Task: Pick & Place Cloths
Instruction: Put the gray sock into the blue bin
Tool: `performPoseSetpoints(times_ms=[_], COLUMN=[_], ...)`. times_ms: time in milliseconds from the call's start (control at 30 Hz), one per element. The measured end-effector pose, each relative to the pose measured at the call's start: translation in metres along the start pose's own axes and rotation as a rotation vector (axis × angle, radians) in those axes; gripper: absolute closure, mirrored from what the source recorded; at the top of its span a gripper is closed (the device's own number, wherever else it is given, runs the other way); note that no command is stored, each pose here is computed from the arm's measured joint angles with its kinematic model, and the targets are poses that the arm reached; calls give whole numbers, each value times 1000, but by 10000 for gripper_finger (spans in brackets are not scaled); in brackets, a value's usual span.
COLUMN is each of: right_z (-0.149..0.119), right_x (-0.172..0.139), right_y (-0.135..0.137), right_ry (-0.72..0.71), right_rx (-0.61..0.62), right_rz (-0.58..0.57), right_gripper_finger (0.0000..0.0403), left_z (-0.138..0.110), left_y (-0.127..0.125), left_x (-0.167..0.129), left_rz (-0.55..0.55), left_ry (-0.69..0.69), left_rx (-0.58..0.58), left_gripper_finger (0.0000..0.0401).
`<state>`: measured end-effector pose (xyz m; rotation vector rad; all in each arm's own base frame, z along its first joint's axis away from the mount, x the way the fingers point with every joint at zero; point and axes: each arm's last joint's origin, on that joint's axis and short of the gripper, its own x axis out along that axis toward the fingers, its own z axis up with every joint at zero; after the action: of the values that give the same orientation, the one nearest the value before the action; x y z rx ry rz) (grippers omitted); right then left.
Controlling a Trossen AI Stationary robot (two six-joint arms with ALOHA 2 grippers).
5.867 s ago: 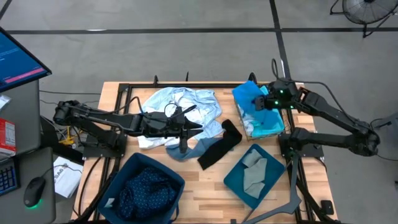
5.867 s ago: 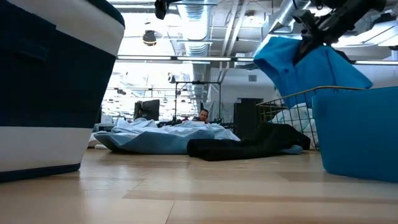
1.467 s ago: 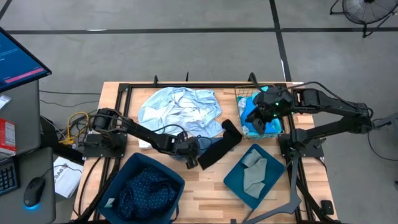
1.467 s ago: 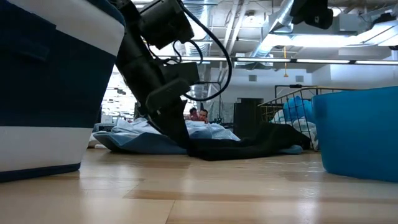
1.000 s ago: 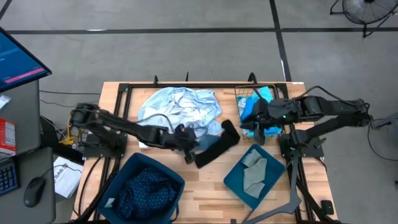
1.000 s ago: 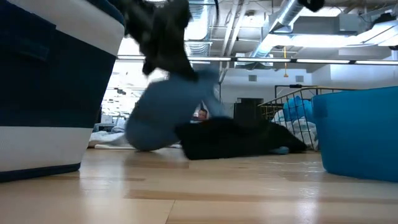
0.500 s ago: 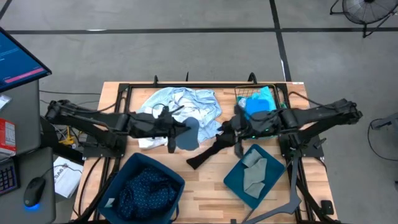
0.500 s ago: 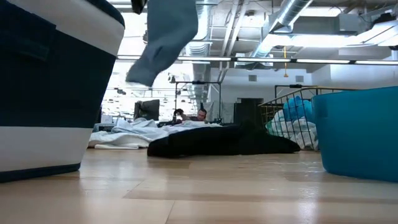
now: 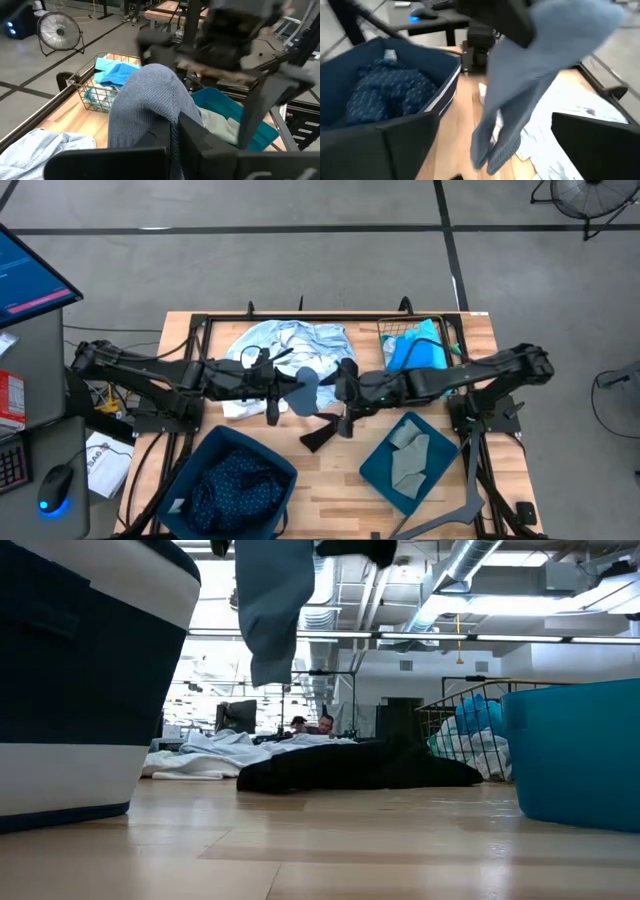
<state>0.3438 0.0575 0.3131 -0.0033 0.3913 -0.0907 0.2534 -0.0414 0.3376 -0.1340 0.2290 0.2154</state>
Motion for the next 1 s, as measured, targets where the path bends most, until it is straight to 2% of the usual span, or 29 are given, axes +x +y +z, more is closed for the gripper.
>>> performPoseSetpoints(times_ms=[167, 400, 467, 533, 600, 700, 733, 900, 1000], right_z=[-6, -11, -11, -11, -10, -7, -8, -8, -4], right_x=[23, 40, 40, 40, 40, 39, 39, 39, 28], right_y=[-6, -14, -17, -19, -21, -23, -23, -23, -24], right_ry=[-26, -51, -45, -38, -45, -58, -55, -50, -31], right_rx=[78, 99, 107, 104, 96, 89, 87, 124, 134], right_rz=[-26, -52, -59, -65, -69, -37, -17, 24, 24], right_gripper_finger=[7, 41, 72, 123, 194, 334, 368, 395, 397], left_z=[-1, -1, -1, -1, 0, 2, 2, 2, 1], left_y=[-4, -8, -9, -9, -9, -9, -9, -8, -8], left_x=[-1, -3, -3, -4, -3, -3, -3, -3, -1], left_rz=[-15, -35, -38, -38, -40, -43, -43, -29, -26], left_ry=[1, 1, -3, -6, -16, -32, -33, -35, -23], left_rx=[3, 7, 6, 4, 0, -8, -8, 4, 27], left_gripper_finger=[401, 401, 401, 401, 401, 400, 400, 397, 377])
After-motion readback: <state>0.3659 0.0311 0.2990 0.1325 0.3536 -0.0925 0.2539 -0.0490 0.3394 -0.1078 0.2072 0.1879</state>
